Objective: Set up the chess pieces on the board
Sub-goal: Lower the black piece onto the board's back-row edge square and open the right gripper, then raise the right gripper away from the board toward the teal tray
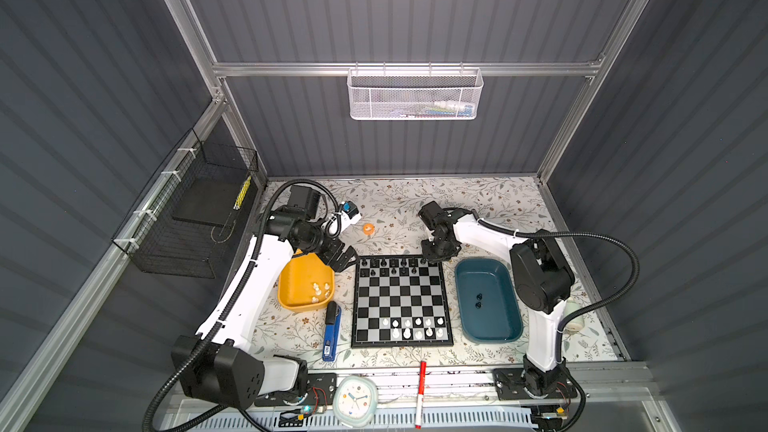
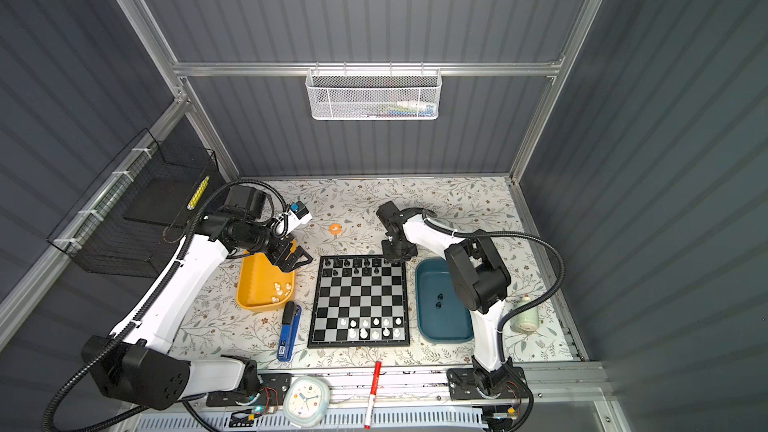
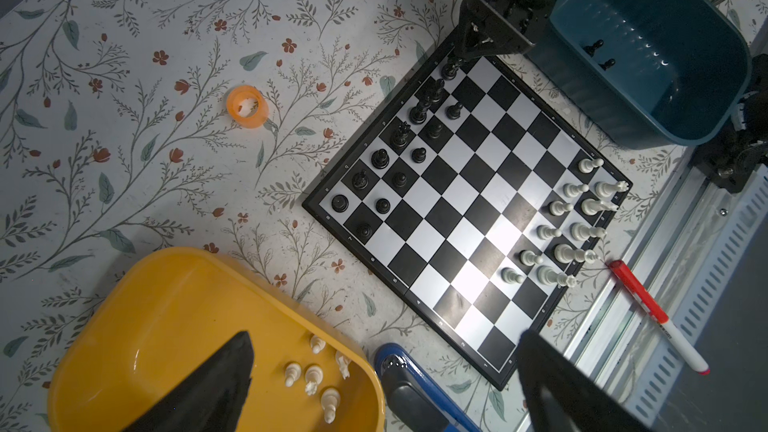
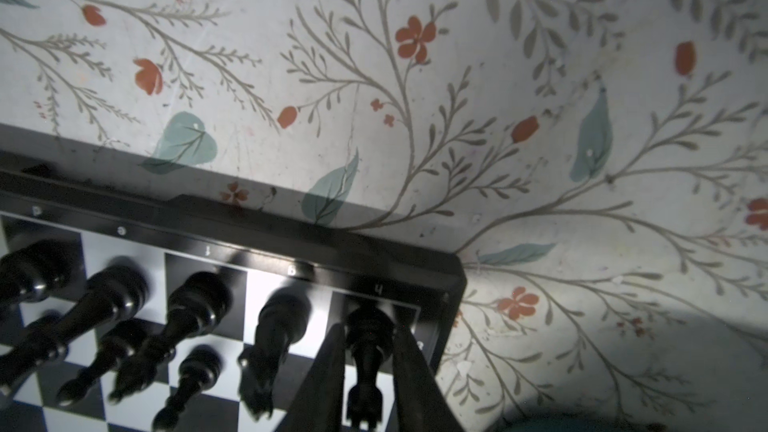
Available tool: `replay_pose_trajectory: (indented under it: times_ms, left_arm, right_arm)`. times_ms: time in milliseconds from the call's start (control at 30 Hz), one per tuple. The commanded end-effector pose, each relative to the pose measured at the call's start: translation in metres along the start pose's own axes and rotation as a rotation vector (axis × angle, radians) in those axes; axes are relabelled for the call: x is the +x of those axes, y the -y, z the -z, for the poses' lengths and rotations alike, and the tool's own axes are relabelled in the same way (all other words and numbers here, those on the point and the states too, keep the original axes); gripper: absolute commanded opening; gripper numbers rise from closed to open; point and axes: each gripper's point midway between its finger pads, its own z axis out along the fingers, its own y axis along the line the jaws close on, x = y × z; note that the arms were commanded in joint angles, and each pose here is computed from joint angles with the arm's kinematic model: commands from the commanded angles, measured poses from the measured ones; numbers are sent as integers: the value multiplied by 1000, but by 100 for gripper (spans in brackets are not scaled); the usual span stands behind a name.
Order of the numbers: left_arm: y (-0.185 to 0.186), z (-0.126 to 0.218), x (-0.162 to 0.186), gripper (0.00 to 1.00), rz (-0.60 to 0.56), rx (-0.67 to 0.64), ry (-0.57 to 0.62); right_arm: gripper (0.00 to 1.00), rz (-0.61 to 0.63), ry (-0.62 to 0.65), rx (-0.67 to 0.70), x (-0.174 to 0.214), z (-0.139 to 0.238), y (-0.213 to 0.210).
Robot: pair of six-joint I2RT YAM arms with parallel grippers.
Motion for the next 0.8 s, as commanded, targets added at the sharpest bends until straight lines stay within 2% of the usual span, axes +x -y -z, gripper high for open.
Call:
replay_pose_trajectory:
  times_ms: [0, 767]
  left_arm:
    - [5, 4, 2, 99, -3, 4, -1]
    - [5, 6, 1, 99, -7, -2, 1]
  right_arm:
    - [26, 3, -14, 19, 5, -4, 2]
    - [30, 6, 89, -17, -17, 48, -6]
